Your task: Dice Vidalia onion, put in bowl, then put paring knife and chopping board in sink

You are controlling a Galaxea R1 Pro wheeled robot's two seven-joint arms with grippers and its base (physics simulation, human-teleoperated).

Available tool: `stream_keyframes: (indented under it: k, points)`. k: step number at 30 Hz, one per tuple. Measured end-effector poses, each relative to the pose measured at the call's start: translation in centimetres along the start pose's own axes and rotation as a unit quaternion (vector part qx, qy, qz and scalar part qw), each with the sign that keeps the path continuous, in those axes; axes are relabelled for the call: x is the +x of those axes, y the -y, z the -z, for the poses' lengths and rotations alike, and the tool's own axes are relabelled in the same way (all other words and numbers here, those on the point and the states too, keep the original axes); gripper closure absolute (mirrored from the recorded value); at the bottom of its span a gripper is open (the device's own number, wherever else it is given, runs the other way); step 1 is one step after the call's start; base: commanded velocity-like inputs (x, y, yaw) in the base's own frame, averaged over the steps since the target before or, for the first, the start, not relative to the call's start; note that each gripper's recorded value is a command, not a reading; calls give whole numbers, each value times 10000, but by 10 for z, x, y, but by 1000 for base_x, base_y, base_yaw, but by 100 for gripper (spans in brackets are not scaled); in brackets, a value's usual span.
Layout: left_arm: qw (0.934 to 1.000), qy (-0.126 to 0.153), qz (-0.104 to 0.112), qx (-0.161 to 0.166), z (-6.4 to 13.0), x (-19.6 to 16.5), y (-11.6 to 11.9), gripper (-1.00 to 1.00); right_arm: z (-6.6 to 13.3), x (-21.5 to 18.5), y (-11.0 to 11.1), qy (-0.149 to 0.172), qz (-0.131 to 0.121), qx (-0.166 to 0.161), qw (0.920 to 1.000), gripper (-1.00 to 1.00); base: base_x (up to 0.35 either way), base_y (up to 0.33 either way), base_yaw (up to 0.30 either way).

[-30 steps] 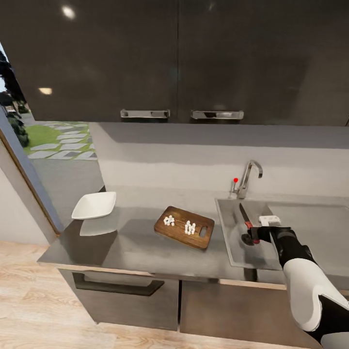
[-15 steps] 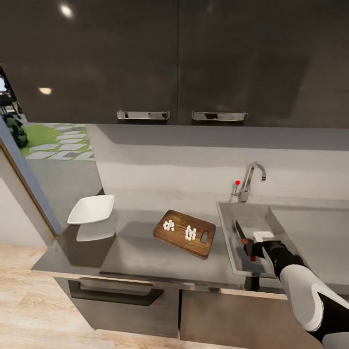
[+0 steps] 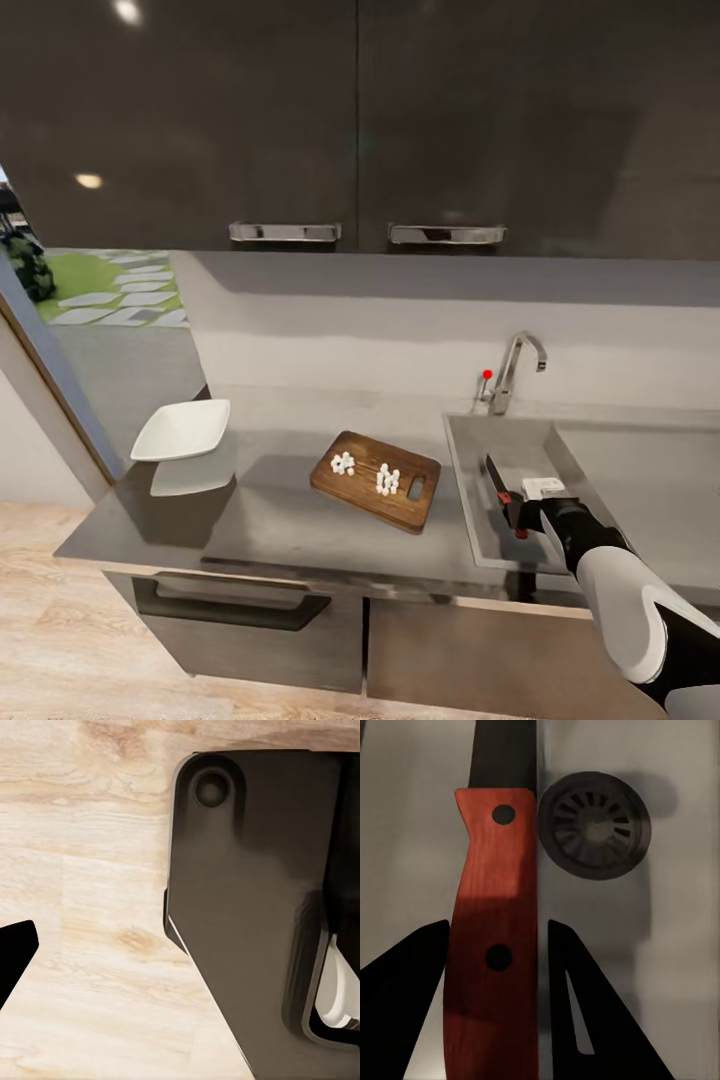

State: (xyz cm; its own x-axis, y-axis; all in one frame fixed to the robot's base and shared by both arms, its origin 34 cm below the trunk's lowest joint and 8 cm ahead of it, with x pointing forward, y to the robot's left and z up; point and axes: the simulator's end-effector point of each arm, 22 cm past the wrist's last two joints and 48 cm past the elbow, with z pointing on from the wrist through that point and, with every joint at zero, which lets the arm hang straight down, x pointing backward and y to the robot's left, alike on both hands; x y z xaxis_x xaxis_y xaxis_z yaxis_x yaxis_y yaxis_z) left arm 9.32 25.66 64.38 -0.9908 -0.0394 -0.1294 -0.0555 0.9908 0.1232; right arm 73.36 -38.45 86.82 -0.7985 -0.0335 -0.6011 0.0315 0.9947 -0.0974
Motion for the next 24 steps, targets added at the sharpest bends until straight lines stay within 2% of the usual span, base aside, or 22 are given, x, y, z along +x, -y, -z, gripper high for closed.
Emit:
stream_keyframes:
  k: [13,24]
  points:
    - [9999,-104,-6,-2,1,7,0,-100,-9,11,-6,-109,13,-40,9999,100,1,-1,0]
    - [9998,-190,-17,0,3,14,0,-100,-16,19,-7,-190,23,-42,9998,100,72,-63,0]
